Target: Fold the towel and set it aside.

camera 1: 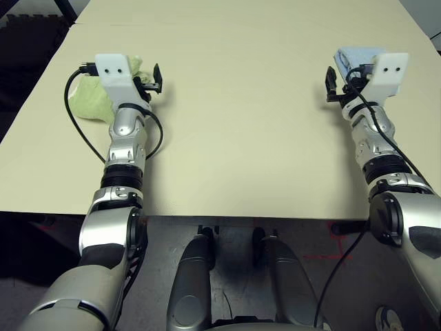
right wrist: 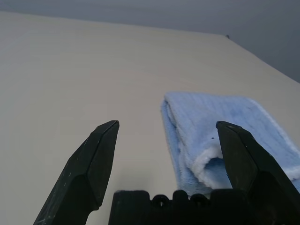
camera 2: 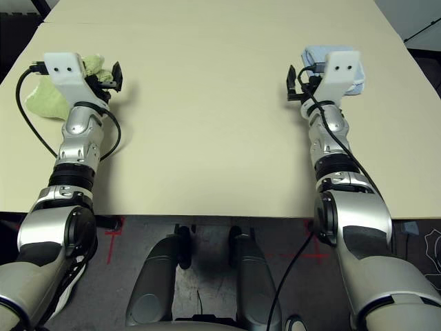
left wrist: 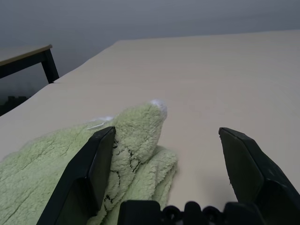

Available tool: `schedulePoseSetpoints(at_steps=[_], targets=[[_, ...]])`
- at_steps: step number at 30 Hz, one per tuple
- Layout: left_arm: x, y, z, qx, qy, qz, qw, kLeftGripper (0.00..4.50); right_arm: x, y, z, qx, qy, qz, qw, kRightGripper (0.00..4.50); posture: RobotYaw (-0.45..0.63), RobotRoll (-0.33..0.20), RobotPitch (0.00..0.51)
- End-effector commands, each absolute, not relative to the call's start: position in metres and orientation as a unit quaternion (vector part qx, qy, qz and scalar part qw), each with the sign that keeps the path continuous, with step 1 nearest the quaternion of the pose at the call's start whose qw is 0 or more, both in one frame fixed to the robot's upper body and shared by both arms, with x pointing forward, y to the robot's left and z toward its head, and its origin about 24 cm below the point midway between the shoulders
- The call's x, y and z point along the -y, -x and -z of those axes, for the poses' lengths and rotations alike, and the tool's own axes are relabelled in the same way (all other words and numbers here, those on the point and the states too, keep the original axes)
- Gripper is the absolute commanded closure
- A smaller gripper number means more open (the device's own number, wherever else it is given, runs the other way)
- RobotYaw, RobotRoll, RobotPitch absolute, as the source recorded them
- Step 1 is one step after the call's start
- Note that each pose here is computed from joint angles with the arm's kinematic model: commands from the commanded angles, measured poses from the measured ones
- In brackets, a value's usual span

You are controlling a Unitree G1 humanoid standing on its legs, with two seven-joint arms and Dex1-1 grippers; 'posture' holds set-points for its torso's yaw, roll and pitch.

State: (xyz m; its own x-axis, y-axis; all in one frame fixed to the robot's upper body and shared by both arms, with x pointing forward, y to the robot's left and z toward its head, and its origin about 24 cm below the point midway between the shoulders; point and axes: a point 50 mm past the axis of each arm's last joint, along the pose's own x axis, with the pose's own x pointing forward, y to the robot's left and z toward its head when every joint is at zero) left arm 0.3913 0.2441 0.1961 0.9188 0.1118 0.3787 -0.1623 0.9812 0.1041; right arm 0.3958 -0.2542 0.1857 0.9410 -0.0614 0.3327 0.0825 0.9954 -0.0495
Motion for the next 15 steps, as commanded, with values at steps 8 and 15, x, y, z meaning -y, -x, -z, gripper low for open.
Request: schedulePoseSetpoints(at_steps=[8,15], targets=[[-0.233,-0.385,-0.186,0.222,-0.070,0.005,0.973,0.02,0.255,-0.392,-0.169,0.159,0.007,0.024,0.987,0.00,-0.03,0.000,0.234],[-0.225,-0.384,-0.201,0.243,-0.058,0.061,0.966,0.02,0.251,-0.393,-0.168,0.162,-0.006,0.017,0.987,0.00,-0.01,0.000,0.231]])
